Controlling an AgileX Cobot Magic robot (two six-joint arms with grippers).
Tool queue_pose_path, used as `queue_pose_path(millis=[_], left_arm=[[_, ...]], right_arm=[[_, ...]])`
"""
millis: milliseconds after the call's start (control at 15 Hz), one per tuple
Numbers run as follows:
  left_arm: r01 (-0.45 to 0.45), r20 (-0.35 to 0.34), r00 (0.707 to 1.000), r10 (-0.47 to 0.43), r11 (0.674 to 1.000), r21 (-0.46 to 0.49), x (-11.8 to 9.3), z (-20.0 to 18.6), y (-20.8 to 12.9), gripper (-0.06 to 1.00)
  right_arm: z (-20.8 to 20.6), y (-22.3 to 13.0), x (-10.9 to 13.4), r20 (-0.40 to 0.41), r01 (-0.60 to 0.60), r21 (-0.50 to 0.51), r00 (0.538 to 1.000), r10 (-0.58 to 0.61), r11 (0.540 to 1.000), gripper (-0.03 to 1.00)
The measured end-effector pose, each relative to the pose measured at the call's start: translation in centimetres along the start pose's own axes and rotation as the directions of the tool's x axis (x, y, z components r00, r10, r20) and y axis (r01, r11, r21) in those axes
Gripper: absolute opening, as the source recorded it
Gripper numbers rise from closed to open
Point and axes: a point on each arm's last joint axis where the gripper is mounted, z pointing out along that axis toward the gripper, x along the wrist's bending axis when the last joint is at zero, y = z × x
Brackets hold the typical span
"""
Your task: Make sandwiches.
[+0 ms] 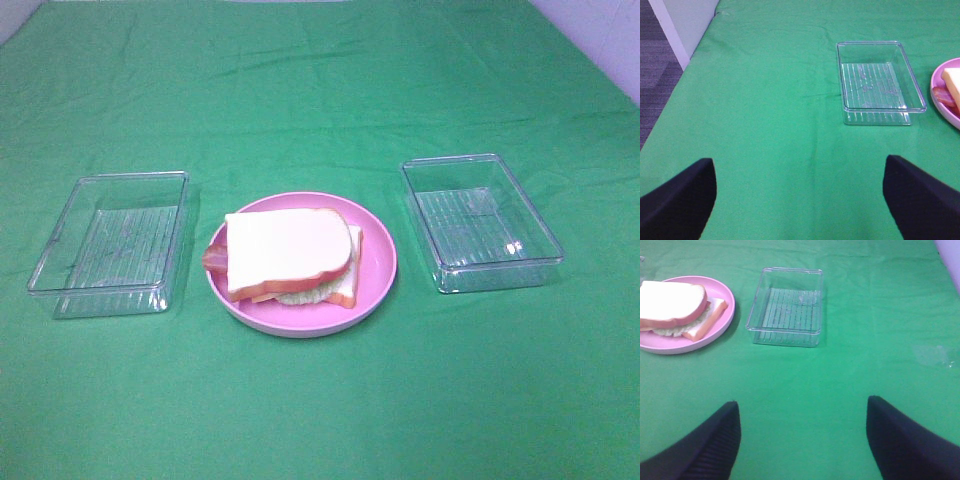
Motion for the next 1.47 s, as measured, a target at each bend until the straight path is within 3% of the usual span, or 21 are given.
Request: queue_pose_path(millis=[200, 1467], left_arm=[[0.0, 0.0, 1.0, 0.0, 1.0, 0.0, 0.0, 0.0, 0.0, 0.85], [-0.017, 0.033, 0.999, 0.016, 1.0, 0.0, 0.02, -0.01, -0.01, 0.85]], right_arm=[[0.06, 0.04, 0.04, 0.037, -0.023, 0.001, 0.999, 0.023, 1.0, 0.67], [0.06, 0.04, 0.07, 0.035, -0.025, 0.0, 0.999, 0.025, 1.0, 0.67]])
